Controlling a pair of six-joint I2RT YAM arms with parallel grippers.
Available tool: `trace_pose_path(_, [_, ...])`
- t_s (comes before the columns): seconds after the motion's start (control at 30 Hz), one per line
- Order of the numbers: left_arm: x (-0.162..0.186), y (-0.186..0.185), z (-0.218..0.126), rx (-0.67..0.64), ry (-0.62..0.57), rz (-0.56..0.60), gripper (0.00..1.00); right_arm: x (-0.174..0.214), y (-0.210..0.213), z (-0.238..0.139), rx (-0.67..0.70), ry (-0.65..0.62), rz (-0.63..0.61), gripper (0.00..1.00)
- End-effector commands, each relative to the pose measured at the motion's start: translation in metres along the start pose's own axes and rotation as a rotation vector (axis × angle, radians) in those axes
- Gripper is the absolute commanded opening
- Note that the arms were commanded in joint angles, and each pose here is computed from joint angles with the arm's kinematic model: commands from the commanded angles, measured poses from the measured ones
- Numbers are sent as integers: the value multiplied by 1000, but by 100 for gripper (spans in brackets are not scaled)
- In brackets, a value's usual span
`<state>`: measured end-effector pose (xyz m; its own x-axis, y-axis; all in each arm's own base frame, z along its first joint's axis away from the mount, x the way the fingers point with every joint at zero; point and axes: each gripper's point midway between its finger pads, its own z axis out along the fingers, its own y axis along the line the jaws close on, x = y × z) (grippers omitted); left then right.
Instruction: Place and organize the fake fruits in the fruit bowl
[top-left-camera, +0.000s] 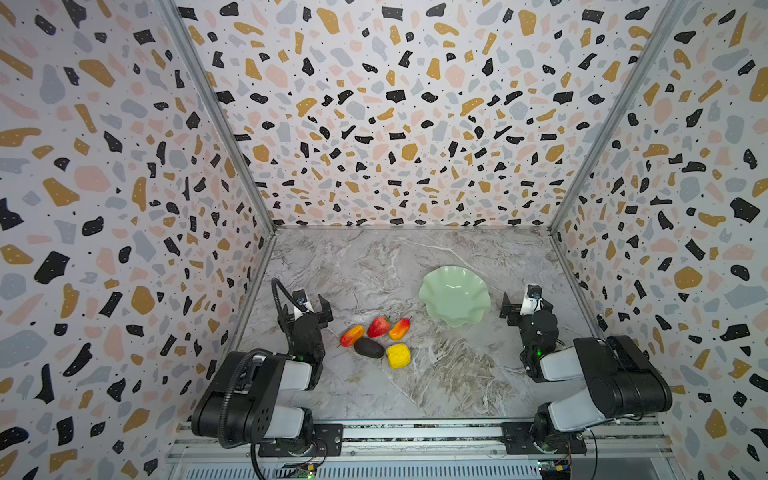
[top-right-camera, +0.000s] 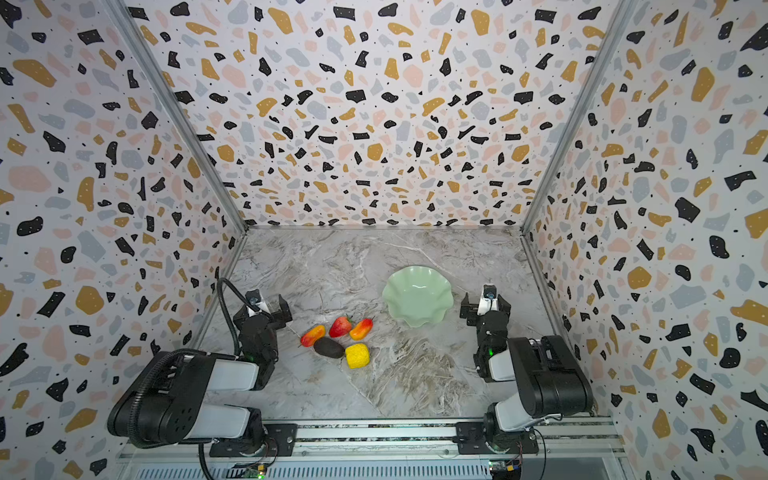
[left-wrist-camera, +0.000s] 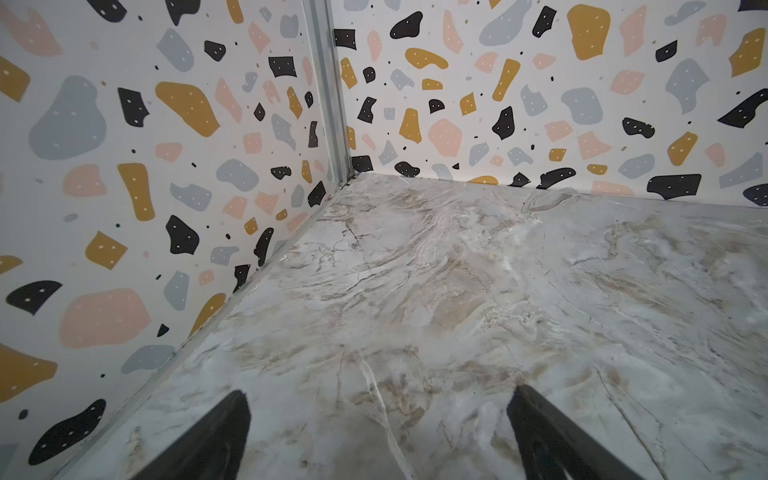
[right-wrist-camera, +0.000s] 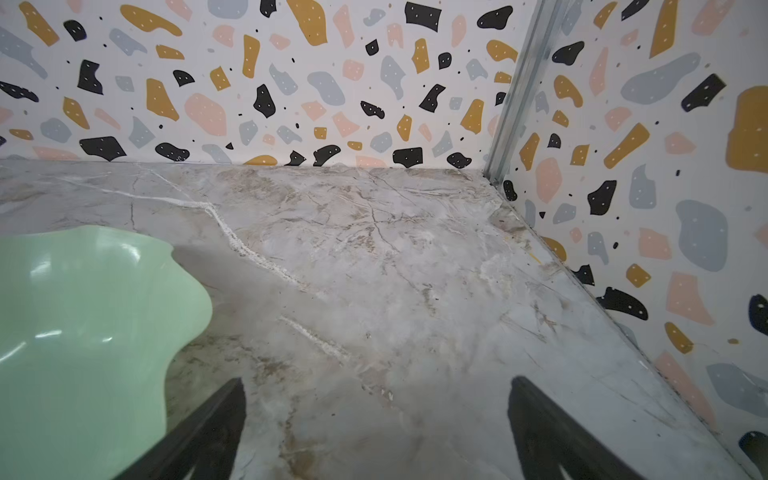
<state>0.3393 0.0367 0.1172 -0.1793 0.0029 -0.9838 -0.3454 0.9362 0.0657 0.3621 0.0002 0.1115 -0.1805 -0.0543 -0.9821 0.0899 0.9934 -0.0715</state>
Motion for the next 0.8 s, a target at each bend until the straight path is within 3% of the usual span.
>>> trace_pose_path(0.0, [-18,0,0,0,-63,-30,100,-13,0,0,-2,-42,17,99])
trace_pose_path(0.77, [-18,0,1,-1,-61,-27,100,-13,0,1,-1,-37,17,99])
